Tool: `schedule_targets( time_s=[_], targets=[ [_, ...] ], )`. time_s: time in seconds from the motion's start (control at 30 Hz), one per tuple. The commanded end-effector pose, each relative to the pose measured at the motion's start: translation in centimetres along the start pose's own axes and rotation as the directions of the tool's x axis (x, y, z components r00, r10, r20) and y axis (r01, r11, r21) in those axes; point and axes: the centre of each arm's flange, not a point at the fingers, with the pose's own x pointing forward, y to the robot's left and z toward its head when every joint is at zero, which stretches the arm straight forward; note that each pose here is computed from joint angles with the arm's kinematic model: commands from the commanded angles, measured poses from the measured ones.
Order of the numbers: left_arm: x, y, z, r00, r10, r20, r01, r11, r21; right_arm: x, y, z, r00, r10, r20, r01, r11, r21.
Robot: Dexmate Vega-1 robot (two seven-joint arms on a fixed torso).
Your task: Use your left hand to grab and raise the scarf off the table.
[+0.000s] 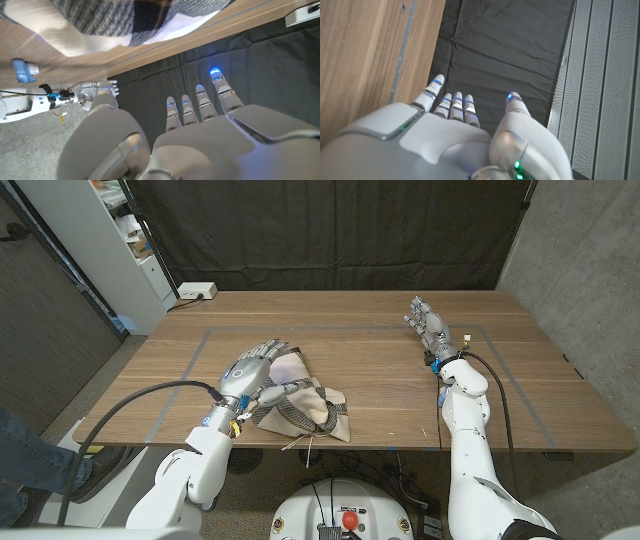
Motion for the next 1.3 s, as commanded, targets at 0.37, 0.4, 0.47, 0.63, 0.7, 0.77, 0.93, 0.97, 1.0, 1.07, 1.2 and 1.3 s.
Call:
schedule_targets(
  time_s=[0.37, 0.4, 0.47, 0.63, 0.7, 0.77, 0.93, 0.97, 1.0, 1.07, 1.2, 1.3],
  targets=[
    [-0.5, -1.9, 0.5, 0.994, -0.104, -0.023, 0.105, 0.994, 0.009, 0.3, 0.4, -0.1, 1.0, 0.005, 0.005, -0.005, 1.0, 0.005],
    [-0.6, -1.9, 0.4, 0.995, -0.099, -0.022, 0.099, 0.995, 0.007, 0.3, 0.4, -0.1, 1.0, 0.004, 0.005, -0.004, 1.0, 0.005],
    [-0.7, -1.8, 0.5, 0.995, -0.099, -0.024, 0.099, 0.995, 0.004, 0.3, 0.4, -0.1, 1.0, 0.005, 0.005, -0.005, 1.0, 0.006],
    [-0.7, -1.9, 0.4, 0.994, -0.103, -0.029, 0.104, 0.995, 0.006, 0.2, 0.4, -0.3, 1.0, 0.0, 0.002, 0.0, 1.0, 0.011],
    [-0.9, -2.3, 0.7, 0.994, -0.108, -0.028, 0.108, 0.994, 0.004, 0.2, 0.5, -0.5, 1.0, 0.001, 0.001, -0.001, 1.0, 0.016],
    [-1.0, -2.4, 0.8, 0.994, -0.108, -0.028, 0.108, 0.994, 0.006, 0.2, 0.5, -0.5, 1.0, 0.006, 0.003, -0.006, 1.0, 0.017],
    [-1.3, -2.6, 1.0, 0.993, -0.109, -0.037, 0.11, 0.994, 0.007, 0.2, 0.6, -0.5, 1.0, 0.01, 0.006, -0.01, 1.0, 0.017],
    [-1.3, -2.6, 1.0, 0.993, -0.112, -0.036, 0.112, 0.994, 0.005, 0.2, 0.6, -0.5, 1.0, 0.012, 0.008, -0.012, 1.0, 0.014],
    [-1.3, -2.7, 0.9, 0.993, -0.111, -0.038, 0.111, 0.994, 0.003, 0.2, 0.6, -0.5, 1.0, 0.009, 0.007, -0.009, 1.0, 0.017],
    [-1.4, -2.9, 1.0, 0.992, -0.116, -0.047, 0.117, 0.993, 0.01, 0.3, 0.6, -0.5, 1.0, 0.006, 0.005, -0.006, 1.0, 0.02],
    [-1.3, -3.4, 0.8, 0.991, -0.129, -0.049, 0.128, 0.992, -0.01, 0.3, 0.7, -0.5, 1.0, 0.013, 0.003, -0.013, 1.0, 0.013],
    [-1.1, -3.8, 0.8, 0.989, -0.136, -0.052, 0.136, 0.991, -0.015, 0.3, 0.7, -0.6, 1.0, 0.01, -0.002, -0.01, 1.0, 0.015]
  ],
)
